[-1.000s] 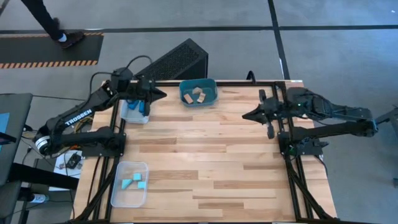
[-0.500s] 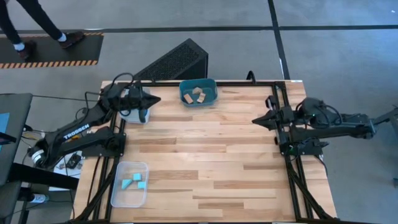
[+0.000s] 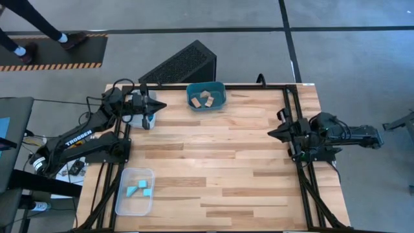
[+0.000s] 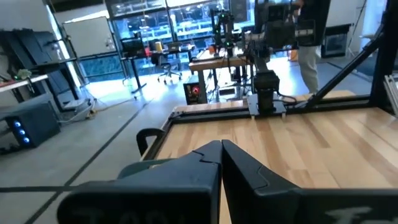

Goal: Sort & place blocks by color
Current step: Return to Home Position

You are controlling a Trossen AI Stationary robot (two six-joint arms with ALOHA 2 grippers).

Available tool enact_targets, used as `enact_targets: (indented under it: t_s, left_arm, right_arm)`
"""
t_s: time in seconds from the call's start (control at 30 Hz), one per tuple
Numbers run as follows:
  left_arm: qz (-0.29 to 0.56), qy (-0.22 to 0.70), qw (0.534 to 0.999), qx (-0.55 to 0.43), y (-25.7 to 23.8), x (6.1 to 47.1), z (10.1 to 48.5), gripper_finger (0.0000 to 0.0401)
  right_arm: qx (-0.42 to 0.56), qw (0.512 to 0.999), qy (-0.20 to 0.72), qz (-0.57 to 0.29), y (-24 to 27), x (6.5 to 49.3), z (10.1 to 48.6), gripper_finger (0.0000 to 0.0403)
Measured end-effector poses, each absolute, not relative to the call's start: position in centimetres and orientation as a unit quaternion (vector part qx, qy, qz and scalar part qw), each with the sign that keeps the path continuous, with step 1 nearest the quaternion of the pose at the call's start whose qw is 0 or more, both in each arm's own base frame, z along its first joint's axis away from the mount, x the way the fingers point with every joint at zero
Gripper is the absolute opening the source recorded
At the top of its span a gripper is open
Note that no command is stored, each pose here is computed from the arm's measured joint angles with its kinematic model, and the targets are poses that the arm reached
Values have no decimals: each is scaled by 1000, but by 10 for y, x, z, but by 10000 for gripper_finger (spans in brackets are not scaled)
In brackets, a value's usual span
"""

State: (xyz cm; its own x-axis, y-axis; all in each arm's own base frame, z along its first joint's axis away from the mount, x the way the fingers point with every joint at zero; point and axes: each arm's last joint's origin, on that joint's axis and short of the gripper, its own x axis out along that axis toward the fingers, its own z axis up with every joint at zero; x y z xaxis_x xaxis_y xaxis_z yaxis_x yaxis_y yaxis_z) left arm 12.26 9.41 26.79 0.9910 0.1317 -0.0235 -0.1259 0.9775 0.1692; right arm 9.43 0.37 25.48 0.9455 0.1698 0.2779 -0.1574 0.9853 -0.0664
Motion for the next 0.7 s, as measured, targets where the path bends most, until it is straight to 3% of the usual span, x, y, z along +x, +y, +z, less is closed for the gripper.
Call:
enact_targets:
  t_s: [0.33,0.7]
  left_arm:
    - [58,-25,990,125,81,111,281,0]
    - [-11,29,993,112,59,116,268,0]
  right_arm:
    - [-14,987,-140,82,4,95,226,13]
    - [20,990,-109,83,3,101,194,8]
